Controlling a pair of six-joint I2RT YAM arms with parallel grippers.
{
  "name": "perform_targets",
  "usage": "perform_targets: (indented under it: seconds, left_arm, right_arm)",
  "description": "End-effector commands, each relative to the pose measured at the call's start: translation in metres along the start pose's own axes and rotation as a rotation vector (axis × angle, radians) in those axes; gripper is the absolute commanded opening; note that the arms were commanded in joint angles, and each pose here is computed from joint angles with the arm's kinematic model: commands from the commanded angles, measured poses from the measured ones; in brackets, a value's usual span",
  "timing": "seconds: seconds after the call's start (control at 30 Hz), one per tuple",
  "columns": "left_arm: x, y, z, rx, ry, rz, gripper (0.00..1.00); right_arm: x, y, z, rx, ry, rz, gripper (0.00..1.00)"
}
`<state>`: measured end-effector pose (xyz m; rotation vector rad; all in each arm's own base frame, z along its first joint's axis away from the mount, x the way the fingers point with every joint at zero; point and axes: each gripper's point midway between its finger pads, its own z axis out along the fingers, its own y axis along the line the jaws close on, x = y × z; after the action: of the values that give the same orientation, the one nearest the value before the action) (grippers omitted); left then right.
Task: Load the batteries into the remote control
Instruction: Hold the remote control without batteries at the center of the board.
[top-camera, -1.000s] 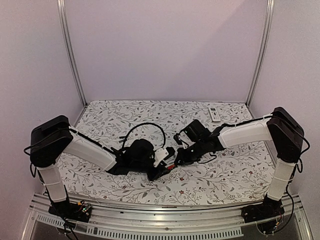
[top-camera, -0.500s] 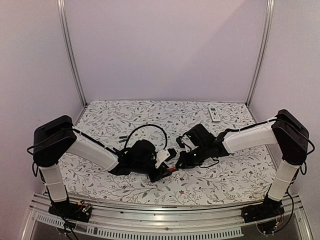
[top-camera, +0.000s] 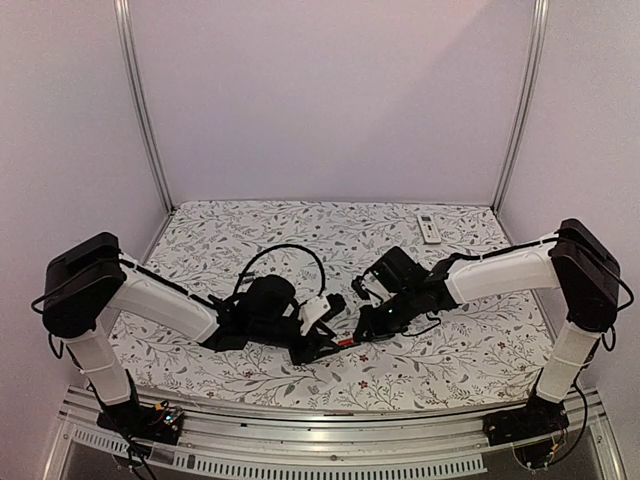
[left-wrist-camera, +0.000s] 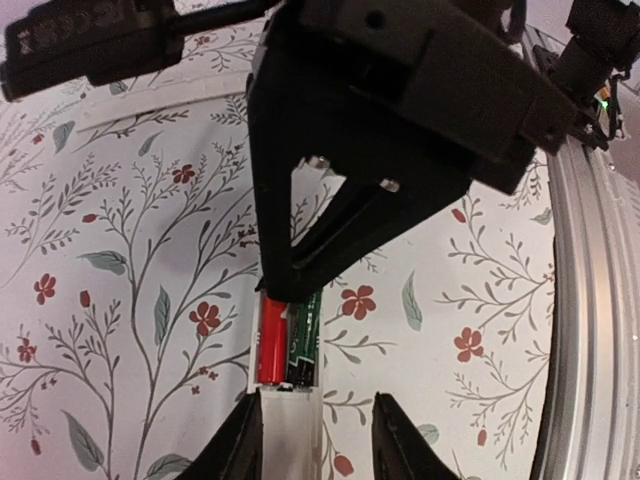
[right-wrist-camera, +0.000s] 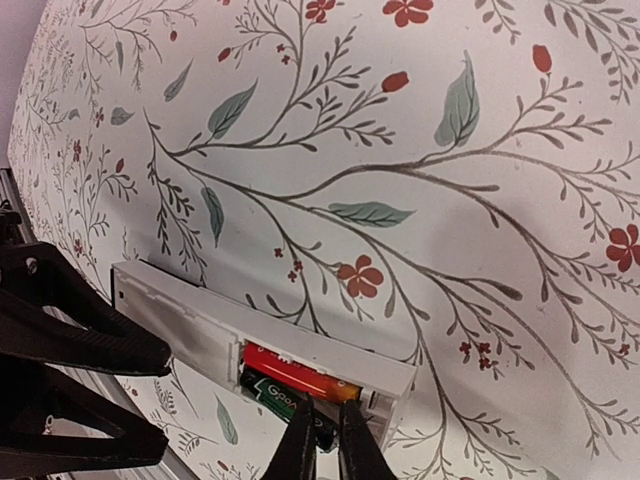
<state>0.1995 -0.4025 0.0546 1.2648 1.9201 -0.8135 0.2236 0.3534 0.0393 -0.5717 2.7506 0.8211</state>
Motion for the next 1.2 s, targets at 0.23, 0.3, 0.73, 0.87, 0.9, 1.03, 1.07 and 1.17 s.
perform_targets:
  seconds: [0.23,0.3,0.73,0.87,0.9,1.03,1.07,1.17]
  left_arm:
    - [0.01,0.007,-0.007,0.002,0.037,0.038,0.29]
    - [0.006,0.005,-0.005,-0.001,0.027,0.059,0.28]
    - [0.014,-0.006,0.002,0.056,0.05,0.204,0.47]
    - [0.02,0.001,0.005,0.014,0.072,0.206,0.48]
    - [0.021,0.004,0.006,0.0,0.074,0.205,0.48]
    - [0.026,0.01,0.008,-0.03,0.091,0.205,0.48]
    - [0.026,0.011,0.008,-0.034,0.094,0.204,0.48]
    - [0.033,0.012,0.01,-0.038,0.11,0.2,0.48]
  right_arm:
    - [-0.015,-0.004,-0.032,-0.012,0.009,-0.074,0.13]
    - [-0.012,-0.002,-0.03,-0.026,0.026,-0.061,0.14]
    - [0.001,0.003,-0.015,-0.018,0.083,0.014,0.15]
    - [0.002,0.006,-0.011,-0.021,0.095,0.007,0.16]
    - [0.002,0.006,-0.009,-0.019,0.099,0.007,0.16]
    - [0.004,0.003,-0.006,-0.01,0.108,0.012,0.14]
    - [0.005,0.002,-0.005,-0.006,0.112,0.014,0.13]
    - [0.006,0.002,-0.005,-0.006,0.113,0.016,0.12]
